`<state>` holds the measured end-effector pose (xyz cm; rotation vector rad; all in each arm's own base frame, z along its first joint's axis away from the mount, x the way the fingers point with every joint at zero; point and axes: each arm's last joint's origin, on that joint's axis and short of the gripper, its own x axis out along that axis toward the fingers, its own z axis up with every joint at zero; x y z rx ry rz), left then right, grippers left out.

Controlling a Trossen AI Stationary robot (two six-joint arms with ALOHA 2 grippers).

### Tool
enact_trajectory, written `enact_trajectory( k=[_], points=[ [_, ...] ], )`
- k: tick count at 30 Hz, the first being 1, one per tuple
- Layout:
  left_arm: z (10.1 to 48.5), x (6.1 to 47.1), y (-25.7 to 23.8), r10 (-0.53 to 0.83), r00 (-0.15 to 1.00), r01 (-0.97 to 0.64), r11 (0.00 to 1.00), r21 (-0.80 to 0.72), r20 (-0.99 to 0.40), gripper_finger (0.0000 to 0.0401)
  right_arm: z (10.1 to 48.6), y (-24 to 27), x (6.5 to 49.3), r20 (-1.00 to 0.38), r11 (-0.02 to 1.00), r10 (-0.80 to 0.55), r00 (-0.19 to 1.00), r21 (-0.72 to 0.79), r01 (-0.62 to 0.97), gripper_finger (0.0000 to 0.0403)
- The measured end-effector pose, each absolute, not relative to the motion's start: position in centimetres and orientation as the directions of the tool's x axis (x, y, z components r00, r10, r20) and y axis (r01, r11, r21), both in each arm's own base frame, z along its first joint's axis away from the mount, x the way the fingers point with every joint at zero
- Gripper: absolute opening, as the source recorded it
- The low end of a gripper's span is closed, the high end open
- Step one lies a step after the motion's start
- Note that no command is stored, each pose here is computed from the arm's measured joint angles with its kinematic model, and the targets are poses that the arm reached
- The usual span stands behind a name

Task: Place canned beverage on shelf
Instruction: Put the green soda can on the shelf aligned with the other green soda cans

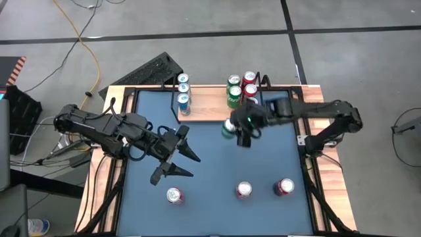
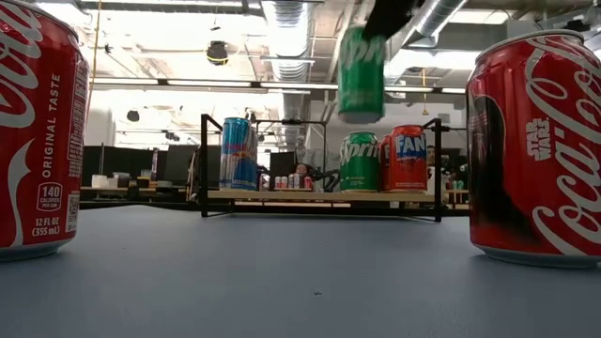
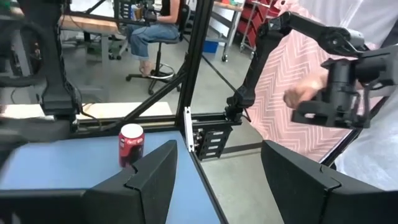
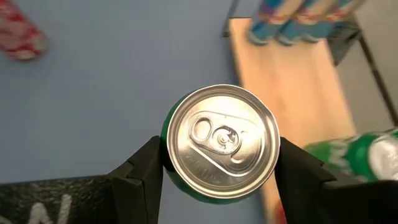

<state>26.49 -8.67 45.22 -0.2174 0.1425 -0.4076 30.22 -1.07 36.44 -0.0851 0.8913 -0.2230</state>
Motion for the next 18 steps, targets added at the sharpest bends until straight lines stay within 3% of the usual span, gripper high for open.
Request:
enact_trajectory(
  k=[10, 18],
  points=[
    [44.4, 25.7, -7.6, -0.375, 0.9, 0.346, 0.924, -0.16, -0.222, 0.022, 34.2, -7.0, 31.3, -0.745, 0.979, -0.204, 0.635, -0.176, 0.107, 0.0226],
    [46.1, 22.6, -4.9, -0.306, 0.934, 0.309, 0.951, -0.011, -0.182, 0.022, 31.4, -9.6, 29.8, -0.764, 0.97, -0.242, 0.598, -0.197, 0.141, 0.0226]
  ],
)
